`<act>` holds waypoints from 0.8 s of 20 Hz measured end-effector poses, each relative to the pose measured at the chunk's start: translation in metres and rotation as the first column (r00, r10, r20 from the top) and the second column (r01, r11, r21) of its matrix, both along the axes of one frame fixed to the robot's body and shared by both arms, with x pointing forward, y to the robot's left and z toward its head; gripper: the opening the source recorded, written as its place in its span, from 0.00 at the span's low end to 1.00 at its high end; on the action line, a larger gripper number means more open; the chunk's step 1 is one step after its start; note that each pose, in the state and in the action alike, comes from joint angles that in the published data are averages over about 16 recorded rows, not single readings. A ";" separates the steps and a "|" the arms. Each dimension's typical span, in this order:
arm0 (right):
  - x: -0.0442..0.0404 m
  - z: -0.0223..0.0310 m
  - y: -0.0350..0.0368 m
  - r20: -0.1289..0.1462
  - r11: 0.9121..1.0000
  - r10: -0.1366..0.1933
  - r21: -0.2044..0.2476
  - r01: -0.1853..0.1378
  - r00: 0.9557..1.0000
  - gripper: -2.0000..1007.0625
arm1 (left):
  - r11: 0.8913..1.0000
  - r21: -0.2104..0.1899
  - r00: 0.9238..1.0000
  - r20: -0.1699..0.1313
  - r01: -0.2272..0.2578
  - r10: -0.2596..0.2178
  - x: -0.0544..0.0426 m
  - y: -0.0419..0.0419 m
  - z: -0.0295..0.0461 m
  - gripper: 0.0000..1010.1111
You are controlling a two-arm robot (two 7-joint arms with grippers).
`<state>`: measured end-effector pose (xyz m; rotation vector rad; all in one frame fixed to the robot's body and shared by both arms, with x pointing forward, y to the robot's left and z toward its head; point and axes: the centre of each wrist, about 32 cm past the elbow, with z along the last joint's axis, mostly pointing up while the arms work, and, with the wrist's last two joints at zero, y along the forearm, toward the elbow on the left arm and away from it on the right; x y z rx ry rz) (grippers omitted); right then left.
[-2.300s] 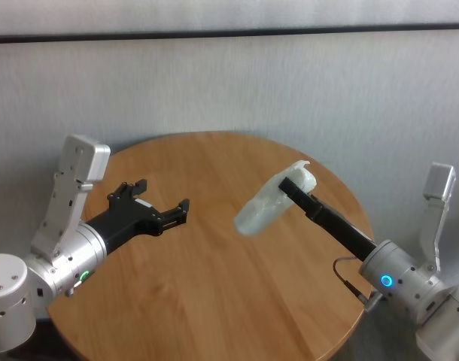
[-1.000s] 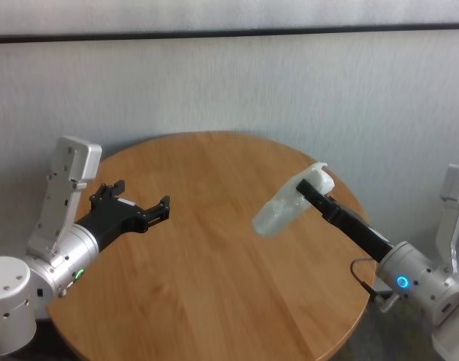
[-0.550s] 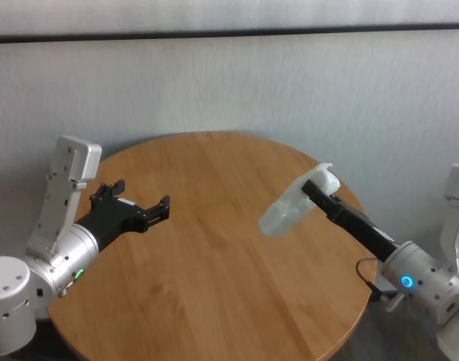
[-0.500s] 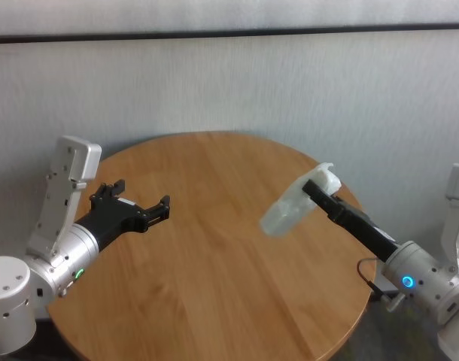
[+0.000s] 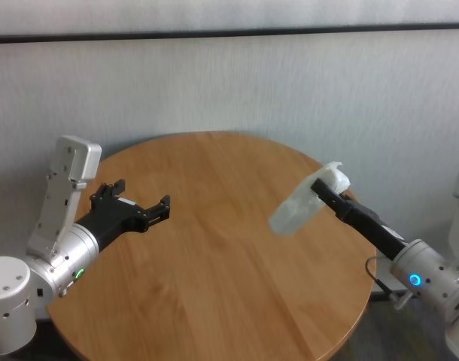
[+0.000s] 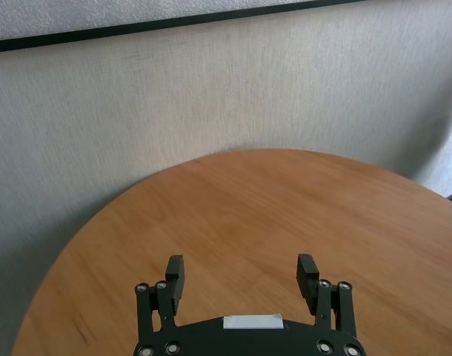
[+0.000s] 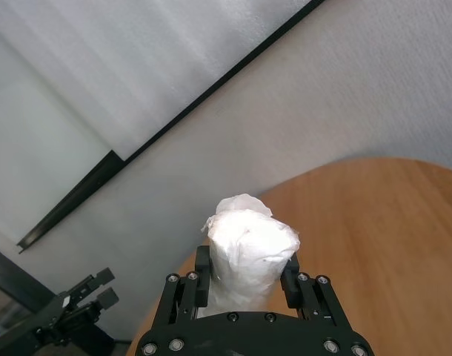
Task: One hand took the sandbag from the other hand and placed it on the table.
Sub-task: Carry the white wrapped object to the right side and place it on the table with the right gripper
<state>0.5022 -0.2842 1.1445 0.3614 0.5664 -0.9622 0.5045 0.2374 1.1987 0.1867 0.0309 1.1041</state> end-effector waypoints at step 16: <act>-0.0012 0.0008 -0.0184 -0.019 0.996 -0.046 -0.076 0.044 0.999 0.54 | 1.000 -0.001 1.000 0.002 0.001 -0.001 0.0000 0.0000 0.0001 0.99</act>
